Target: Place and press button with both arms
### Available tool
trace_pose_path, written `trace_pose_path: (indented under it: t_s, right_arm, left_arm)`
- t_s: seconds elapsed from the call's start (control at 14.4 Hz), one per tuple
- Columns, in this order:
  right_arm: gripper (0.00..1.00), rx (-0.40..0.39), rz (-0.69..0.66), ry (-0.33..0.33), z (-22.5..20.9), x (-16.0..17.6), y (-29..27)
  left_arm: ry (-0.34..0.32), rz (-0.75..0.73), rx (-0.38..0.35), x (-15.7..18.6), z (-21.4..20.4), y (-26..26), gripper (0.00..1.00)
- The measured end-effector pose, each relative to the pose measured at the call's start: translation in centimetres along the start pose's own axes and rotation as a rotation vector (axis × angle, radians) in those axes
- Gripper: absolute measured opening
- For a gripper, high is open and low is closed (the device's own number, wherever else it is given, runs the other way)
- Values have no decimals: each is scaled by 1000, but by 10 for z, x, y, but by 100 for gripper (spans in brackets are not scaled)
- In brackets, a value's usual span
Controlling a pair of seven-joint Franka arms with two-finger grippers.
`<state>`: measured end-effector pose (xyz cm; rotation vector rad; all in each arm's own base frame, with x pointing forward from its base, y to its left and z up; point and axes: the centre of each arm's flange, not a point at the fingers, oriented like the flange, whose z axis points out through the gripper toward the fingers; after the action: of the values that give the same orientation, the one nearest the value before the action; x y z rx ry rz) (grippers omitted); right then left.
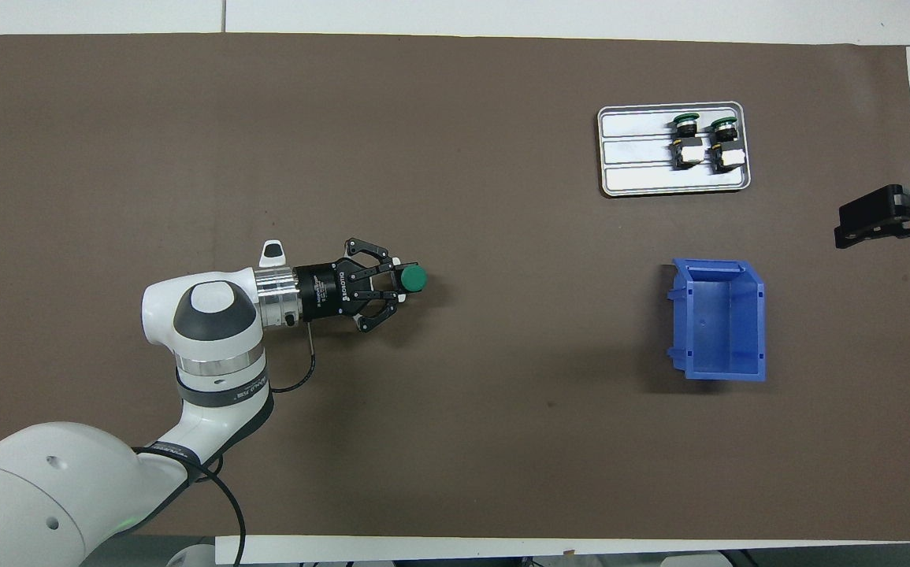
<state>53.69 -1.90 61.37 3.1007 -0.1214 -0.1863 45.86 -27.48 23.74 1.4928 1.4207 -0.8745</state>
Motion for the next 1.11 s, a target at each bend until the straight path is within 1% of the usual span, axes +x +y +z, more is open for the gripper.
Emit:
trace_pose_path:
  t_s: [0.48, 0.55, 0.62, 0.69, 0.76, 0.83, 0.9, 0.97, 1.04, 1.11]
  right_arm:
    - [98, 0, 0, 0, 0, 0, 0]
    - [98, 0, 0, 0, 0, 0, 0]
    - [98, 0, 0, 0, 0, 0, 0]
    - [98, 0, 0, 0, 0, 0, 0]
    - [98, 0, 0, 0, 0, 0, 0]
    - [98, 0, 0, 0, 0, 0, 0]
    - [98, 0, 0, 0, 0, 0, 0]
    - [98, 0, 0, 0, 0, 0, 0]
    - [98, 0, 0, 0, 0, 0, 0]
    - [98, 0, 0, 0, 0, 0, 0]
  left_arm:
    - [1, -1, -2, 0, -1, 0, 33]
    - [4, -1, -3, 1, -1, 1, 37]
    - [6, -1, -5, 1, -1, 1, 37]
    - [8, -2, -6, 2, -2, 1, 47]
    - [10, -2, -7, 2, -2, 1, 51]
    - [10, -2, -8, 2, -2, 1, 51]
    - [12, -2, -9, 2, -3, 2, 55]
    - [13, -2, -11, 2, -3, 2, 55]
    - [15, -2, -12, 2, -4, 2, 59]
    - [17, -3, -14, 2, -4, 3, 59]
